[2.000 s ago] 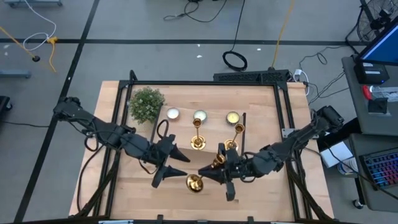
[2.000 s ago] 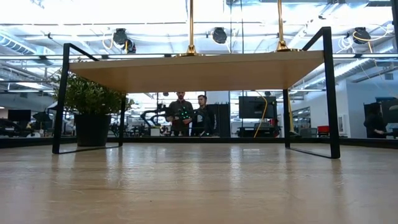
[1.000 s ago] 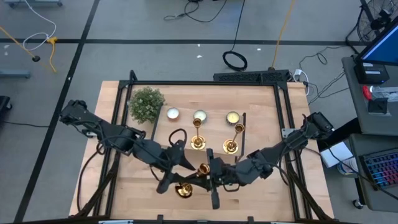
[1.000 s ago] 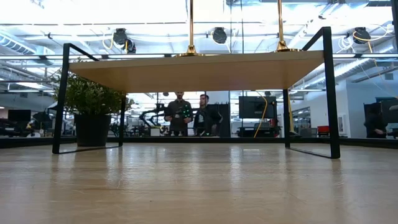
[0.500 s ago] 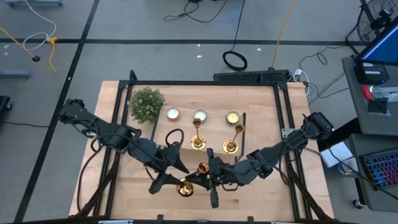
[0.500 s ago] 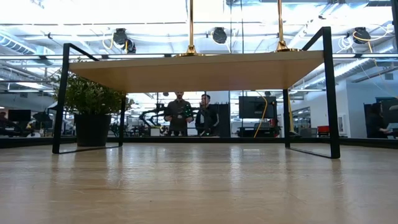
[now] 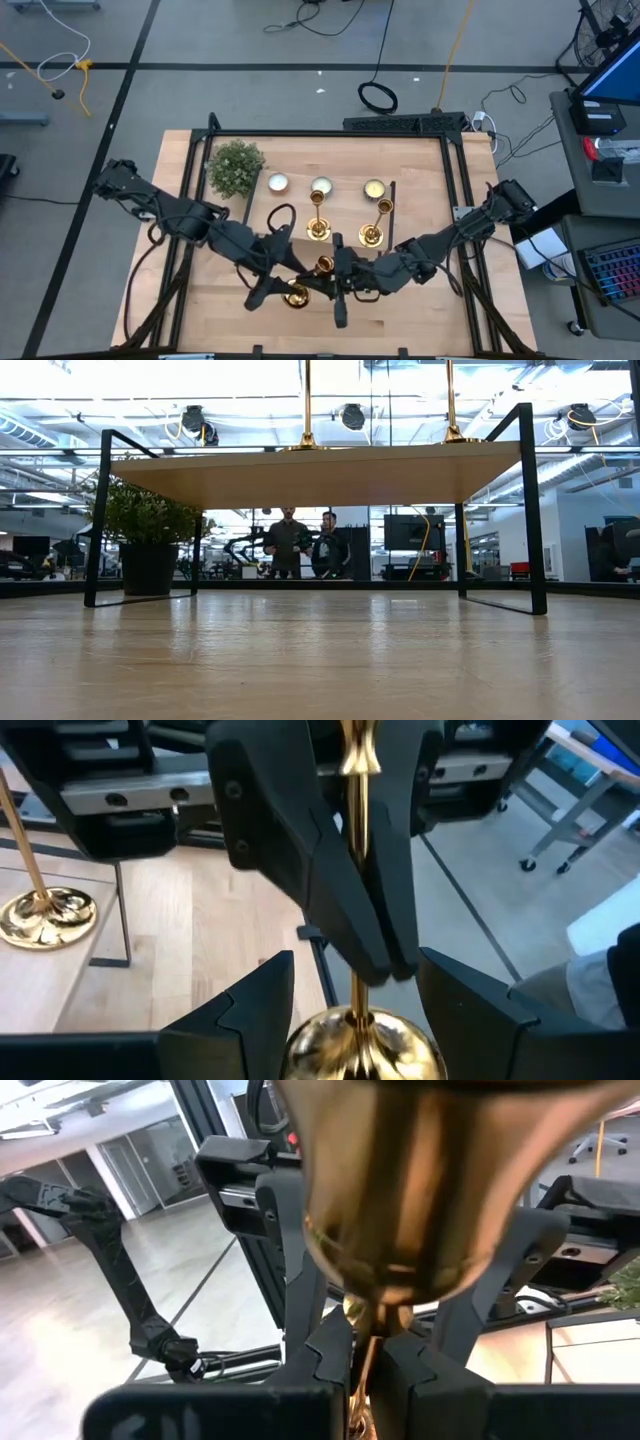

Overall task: Pick & Place candle stick holders
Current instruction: Put the gold candle holder on the shelf

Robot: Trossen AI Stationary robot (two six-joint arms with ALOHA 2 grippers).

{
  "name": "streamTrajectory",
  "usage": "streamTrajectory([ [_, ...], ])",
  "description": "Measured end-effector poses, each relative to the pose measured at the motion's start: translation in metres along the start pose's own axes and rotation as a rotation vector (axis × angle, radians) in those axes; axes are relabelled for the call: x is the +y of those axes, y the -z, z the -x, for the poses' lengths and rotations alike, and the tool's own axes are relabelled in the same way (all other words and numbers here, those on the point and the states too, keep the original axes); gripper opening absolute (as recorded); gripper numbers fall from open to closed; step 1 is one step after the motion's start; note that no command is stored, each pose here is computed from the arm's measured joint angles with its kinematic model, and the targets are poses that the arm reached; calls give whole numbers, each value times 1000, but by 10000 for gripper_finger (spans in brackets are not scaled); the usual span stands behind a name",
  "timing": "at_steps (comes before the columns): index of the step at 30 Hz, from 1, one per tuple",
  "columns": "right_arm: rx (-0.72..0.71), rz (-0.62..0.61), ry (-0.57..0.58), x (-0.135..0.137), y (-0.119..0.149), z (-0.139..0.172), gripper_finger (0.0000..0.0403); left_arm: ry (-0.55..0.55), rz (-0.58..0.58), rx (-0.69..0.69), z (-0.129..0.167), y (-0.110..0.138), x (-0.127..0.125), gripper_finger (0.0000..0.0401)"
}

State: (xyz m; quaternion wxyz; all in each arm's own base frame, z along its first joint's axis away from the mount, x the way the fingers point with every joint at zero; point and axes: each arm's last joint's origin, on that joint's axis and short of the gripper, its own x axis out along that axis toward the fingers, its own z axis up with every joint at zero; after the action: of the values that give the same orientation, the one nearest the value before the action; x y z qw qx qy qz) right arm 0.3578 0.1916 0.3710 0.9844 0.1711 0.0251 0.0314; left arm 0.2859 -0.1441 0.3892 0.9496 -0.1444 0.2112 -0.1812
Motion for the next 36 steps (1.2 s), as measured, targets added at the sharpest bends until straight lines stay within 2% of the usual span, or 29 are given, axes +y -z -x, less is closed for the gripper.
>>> streamTrajectory([
  [22,-59,29,62,-3,-5,-1,9,-27,23,-11,0,-3,7,206],
  [25,-59,27,62,-3,-5,-1,9,-33,26,-13,0,-4,9,178],
  [36,-56,25,60,-3,-5,-1,9,34,26,15,0,-5,13,33],
])
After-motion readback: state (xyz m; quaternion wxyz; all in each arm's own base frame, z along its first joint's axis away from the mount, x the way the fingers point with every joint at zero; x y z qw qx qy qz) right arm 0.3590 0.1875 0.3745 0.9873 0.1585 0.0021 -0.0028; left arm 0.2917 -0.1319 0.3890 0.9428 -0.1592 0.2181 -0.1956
